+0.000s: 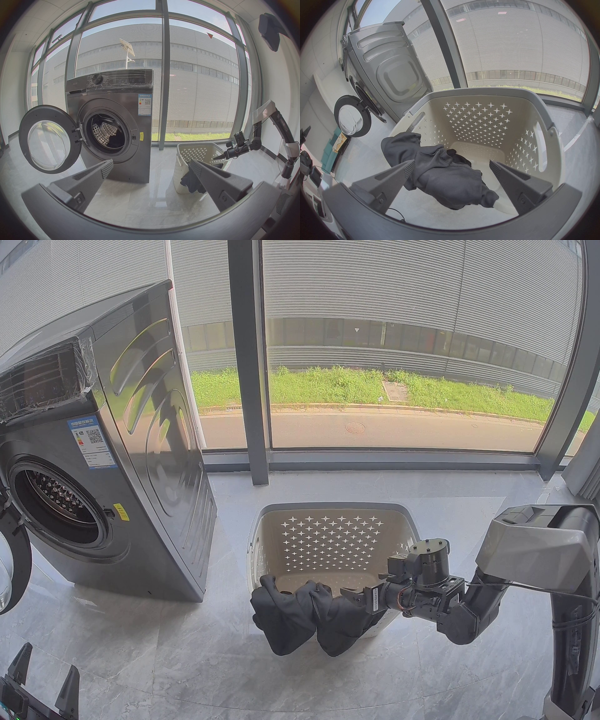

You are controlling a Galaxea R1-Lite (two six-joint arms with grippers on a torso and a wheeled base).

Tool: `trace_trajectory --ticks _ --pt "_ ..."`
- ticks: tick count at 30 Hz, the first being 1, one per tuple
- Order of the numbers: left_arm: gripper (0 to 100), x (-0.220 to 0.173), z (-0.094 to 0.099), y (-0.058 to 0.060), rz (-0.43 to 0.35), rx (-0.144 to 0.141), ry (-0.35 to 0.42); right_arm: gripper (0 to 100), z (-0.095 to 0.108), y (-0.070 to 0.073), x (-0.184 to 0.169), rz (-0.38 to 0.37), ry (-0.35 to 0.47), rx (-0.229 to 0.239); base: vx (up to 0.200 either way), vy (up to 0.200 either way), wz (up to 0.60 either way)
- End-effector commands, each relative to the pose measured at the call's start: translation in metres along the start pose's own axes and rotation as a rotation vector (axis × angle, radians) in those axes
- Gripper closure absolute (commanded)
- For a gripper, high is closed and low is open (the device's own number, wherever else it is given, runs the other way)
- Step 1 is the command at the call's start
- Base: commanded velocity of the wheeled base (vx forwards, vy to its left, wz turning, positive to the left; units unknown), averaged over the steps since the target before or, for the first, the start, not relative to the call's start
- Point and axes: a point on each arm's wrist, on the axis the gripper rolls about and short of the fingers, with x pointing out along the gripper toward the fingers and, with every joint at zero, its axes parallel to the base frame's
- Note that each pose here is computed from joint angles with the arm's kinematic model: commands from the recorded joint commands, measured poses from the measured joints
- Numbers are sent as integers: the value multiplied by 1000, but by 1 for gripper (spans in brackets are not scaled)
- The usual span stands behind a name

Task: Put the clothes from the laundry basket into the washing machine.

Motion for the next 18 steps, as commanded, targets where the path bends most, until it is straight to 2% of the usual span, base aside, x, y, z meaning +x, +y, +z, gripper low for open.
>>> trace_trajectory --ticks 1,6,14,18 --pt "0 0 -5 0 0 0 0 0 -1 1 15 15 -11 -4 0 0 0" --pt "0 0 -5 0 0 0 0 0 3 4 19 34 -15 -9 0 0 0" --pt "0 0 -5 0 0 0 0 0 -12 7 33 65 24 -10 0 0 0" --pt "0 0 -5 0 0 0 0 0 -22 15 38 83 48 -20 0 0 0"
